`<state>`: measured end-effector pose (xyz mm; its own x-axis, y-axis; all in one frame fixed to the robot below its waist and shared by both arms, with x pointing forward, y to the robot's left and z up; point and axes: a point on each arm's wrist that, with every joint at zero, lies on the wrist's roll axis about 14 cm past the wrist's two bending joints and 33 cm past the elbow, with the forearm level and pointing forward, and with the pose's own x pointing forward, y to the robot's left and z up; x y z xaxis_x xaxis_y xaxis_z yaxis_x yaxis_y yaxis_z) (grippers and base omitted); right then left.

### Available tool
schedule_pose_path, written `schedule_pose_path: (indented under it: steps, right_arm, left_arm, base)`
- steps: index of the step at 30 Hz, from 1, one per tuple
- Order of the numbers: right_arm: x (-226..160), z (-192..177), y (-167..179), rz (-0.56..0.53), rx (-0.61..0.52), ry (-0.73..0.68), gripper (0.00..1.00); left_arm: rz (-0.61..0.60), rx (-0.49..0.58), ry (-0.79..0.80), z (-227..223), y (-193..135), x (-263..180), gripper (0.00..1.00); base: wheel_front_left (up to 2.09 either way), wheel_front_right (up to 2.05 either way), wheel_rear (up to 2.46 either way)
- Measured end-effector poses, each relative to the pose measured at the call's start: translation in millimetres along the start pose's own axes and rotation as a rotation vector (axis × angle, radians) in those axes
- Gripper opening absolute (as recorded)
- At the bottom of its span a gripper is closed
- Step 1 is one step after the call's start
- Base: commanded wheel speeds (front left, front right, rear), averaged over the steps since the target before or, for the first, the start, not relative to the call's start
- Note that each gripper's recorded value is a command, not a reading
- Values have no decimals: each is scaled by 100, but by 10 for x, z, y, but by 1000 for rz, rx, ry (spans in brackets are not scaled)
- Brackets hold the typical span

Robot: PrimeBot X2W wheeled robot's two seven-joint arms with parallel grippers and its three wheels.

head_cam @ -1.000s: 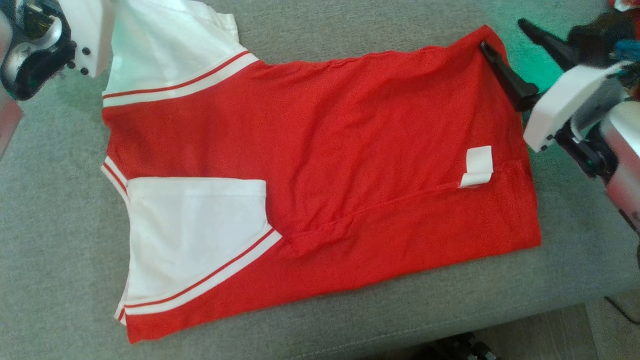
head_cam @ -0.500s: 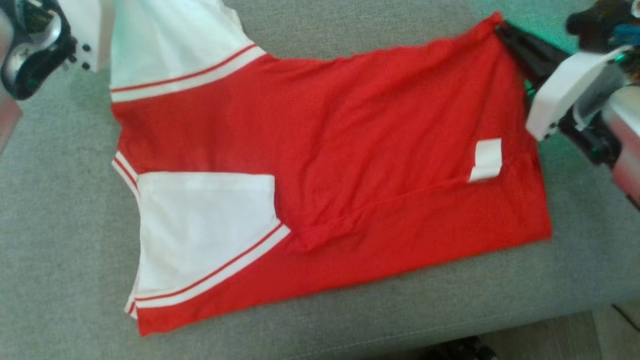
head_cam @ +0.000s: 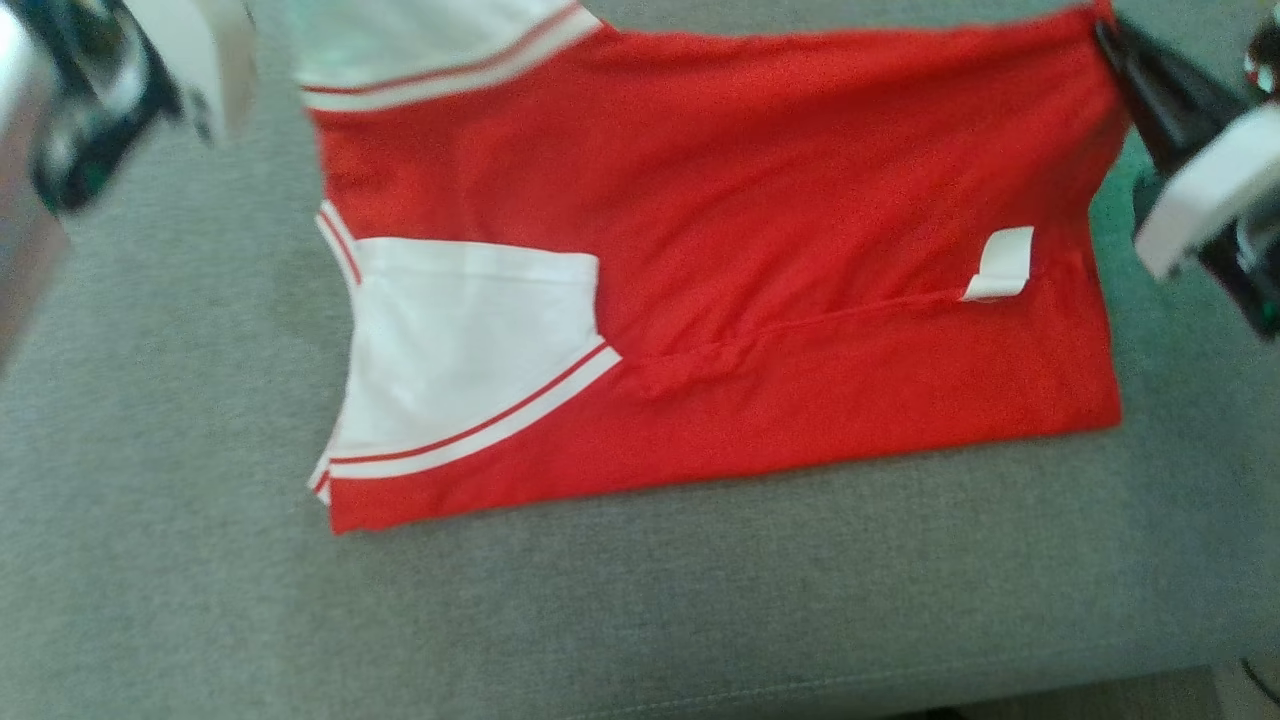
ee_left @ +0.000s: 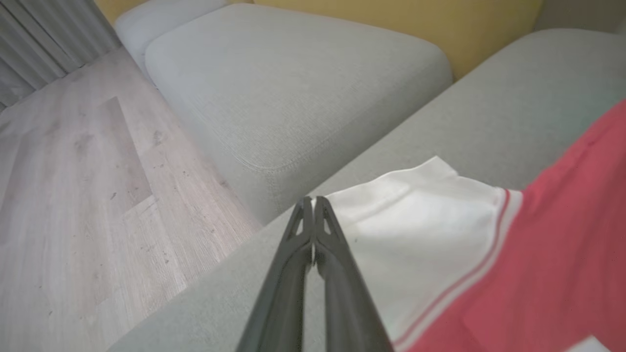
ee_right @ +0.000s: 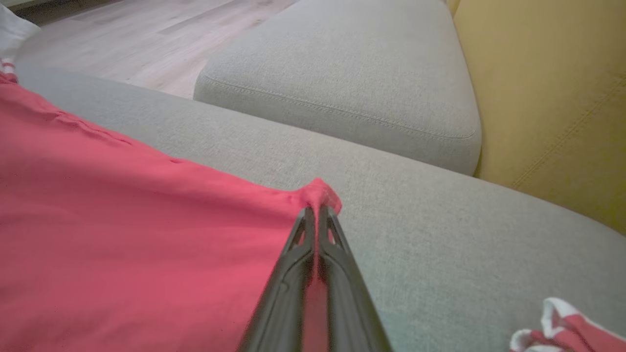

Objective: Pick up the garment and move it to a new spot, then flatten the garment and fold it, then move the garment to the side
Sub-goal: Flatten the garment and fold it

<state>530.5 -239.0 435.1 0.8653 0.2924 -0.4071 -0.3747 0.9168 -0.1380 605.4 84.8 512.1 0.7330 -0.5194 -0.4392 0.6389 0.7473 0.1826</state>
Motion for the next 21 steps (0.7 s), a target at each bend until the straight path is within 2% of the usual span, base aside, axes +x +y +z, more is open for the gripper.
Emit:
schedule_pose_path:
  steps: [7,12,21]
  right_arm:
    - [-166,-184,191,35,32,15,0]
    - [-275,-191,243,43,45,-2,0]
    - [-499,-495,371,49,96,28,0]
  left_arm:
    - [-16,0,99,-593,-267,-444,0]
    - [2,-2,130,-833,-409,-765,0]
    - [-14,-71,151,-1129,-828,-1131,0]
  base:
    - [0,0,0]
    - [0,0,0]
    - [0,0,0]
